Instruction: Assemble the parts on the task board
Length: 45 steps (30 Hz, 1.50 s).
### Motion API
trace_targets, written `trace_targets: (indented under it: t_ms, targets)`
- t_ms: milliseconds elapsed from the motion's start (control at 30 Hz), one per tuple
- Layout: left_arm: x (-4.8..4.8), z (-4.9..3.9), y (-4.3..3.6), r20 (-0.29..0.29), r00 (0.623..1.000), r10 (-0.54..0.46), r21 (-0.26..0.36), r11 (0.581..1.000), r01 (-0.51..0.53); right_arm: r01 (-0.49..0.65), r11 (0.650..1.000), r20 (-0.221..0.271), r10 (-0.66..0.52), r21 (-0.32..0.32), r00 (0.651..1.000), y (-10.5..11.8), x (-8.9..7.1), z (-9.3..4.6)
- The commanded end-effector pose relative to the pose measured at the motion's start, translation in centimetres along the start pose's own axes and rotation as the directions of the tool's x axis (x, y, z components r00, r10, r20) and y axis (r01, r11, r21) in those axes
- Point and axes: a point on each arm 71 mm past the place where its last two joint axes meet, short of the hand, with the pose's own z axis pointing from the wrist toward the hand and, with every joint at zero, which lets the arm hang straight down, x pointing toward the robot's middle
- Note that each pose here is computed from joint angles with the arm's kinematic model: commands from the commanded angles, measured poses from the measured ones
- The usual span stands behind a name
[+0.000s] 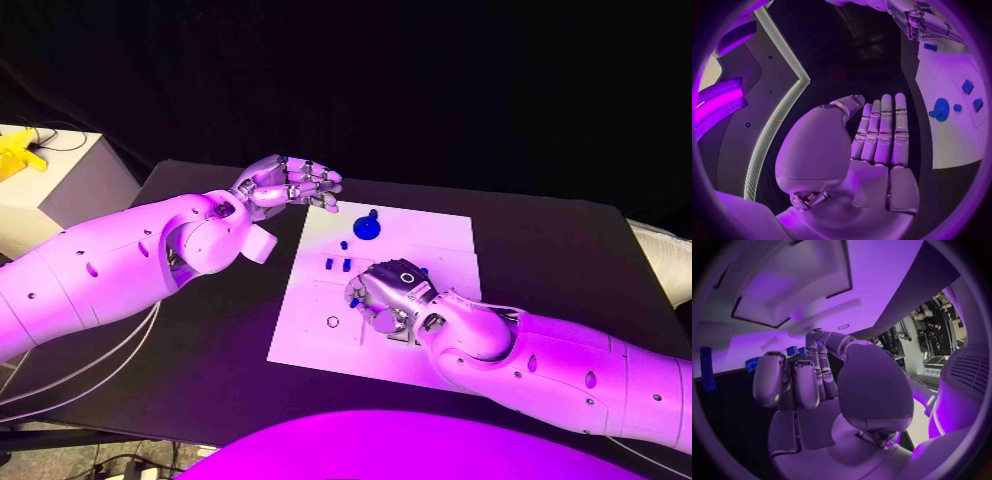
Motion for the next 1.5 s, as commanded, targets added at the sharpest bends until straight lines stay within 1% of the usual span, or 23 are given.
trace_targets:
  t_ms: [33,233,500,900,1100,1167,1233,1300,1367,1400,1500]
  targets:
    - [0.13,0.04,-0.06,-0.009,1.000,-0.010,0.003,1.000,0.010,0.015,1.000,-0.043,-0.016,-0.013,0.999,0.2,0.5,-0.1]
    - [0.16,0.08,-0.03,-0.011,1.000,-0.011,0.002,1.000,0.011,0.006,1.000,-0.042,-0.007,-0.022,0.999,0.3,0.5,-0.1]
    - [0.13,0.09,0.03,-0.012,1.000,-0.011,-0.002,1.000,0.011,-0.009,1.000,-0.021,0.009,-0.029,1.000,0.2,0.3,-0.4]
    - [0.14,0.07,0.08,-0.016,1.000,-0.012,-0.007,1.000,0.012,-0.014,1.000,0.003,0.014,-0.004,1.000,-0.3,0.1,-0.7]
    - [0.15,0.07,0.11,-0.019,1.000,-0.013,-0.009,1.000,0.013,-0.027,1.000,0.042,0.027,0.005,0.999,-0.5,-0.3,-1.1]
    - [0.13,0.06,0.13,-0.019,1.000,-0.013,-0.010,1.000,0.013,-0.048,0.999,0.064,0.047,0.012,0.997,-0.8,-0.6,-1.4]
    - [0.12,0.07,0.16,-0.019,1.000,-0.014,-0.010,1.000,0.013,-0.093,0.995,0.078,0.091,0.026,0.993,-1.3,-1.1,-1.8]
    - [0.09,0.07,0.20,-0.017,1.000,-0.014,-0.011,1.000,0.013,-0.181,0.982,0.091,0.175,0.058,0.980,-2.5,-2.0,-2.1]
    - [0.06,0.07,0.24,-0.016,1.000,-0.014,-0.011,1.000,0.014,-0.244,0.966,0.096,0.236,0.081,0.967,-3.6,-3.0,-2.5]
    - [0.05,0.07,0.26,-0.016,1.000,-0.014,-0.012,1.000,0.014,-0.263,0.961,0.094,0.255,0.088,0.962,-4.1,-3.5,-2.7]
    - [0.00,0.03,0.37,-0.013,1.000,-0.015,-0.014,1.000,0.014,-0.310,0.946,0.068,0.305,0.093,0.950,-5.4,-4.9,-3.2]
